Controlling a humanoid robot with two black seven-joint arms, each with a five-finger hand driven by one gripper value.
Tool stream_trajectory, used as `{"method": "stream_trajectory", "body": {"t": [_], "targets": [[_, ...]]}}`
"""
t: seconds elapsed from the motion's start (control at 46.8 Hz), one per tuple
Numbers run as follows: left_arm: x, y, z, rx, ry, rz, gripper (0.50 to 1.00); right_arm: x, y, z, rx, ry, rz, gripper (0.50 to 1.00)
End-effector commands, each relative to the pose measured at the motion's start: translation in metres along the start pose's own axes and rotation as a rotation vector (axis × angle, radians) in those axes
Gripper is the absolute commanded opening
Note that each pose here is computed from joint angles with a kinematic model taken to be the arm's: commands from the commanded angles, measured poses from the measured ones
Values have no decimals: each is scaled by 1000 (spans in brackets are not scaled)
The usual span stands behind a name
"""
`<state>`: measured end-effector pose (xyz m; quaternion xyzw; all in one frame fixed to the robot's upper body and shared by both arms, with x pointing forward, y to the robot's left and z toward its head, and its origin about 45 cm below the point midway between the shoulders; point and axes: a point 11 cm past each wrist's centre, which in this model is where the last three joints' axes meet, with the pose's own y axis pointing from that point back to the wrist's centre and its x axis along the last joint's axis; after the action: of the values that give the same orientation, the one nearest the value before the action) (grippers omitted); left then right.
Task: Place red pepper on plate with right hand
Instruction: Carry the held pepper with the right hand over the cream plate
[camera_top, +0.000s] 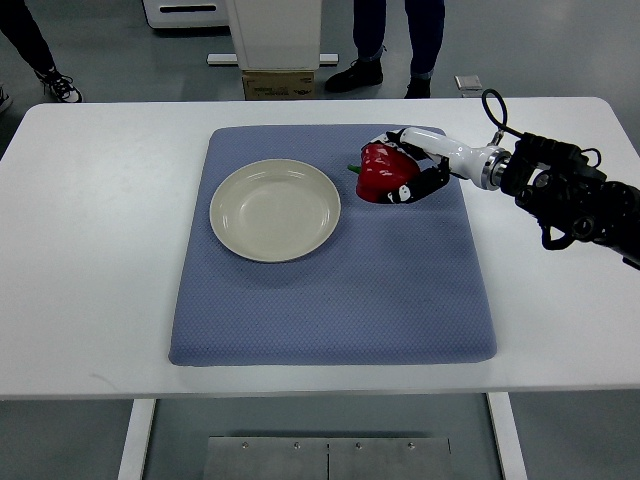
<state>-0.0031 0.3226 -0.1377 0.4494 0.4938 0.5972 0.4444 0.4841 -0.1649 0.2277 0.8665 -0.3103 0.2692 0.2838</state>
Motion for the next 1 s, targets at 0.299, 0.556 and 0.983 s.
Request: {"method": "stream_trajectory", "body": {"t": [0.299, 0.556, 0.983], "targets": [[0, 0, 0, 0, 0, 1, 1000, -29, -39, -53, 50, 23, -65, 500], [0, 0, 0, 1, -1, -1, 1000, -38, -46, -62, 59, 25, -81, 500], [0, 0, 0, 1, 0, 0, 1000, -41, -46, -72, 128, 25, -85, 500]]}}
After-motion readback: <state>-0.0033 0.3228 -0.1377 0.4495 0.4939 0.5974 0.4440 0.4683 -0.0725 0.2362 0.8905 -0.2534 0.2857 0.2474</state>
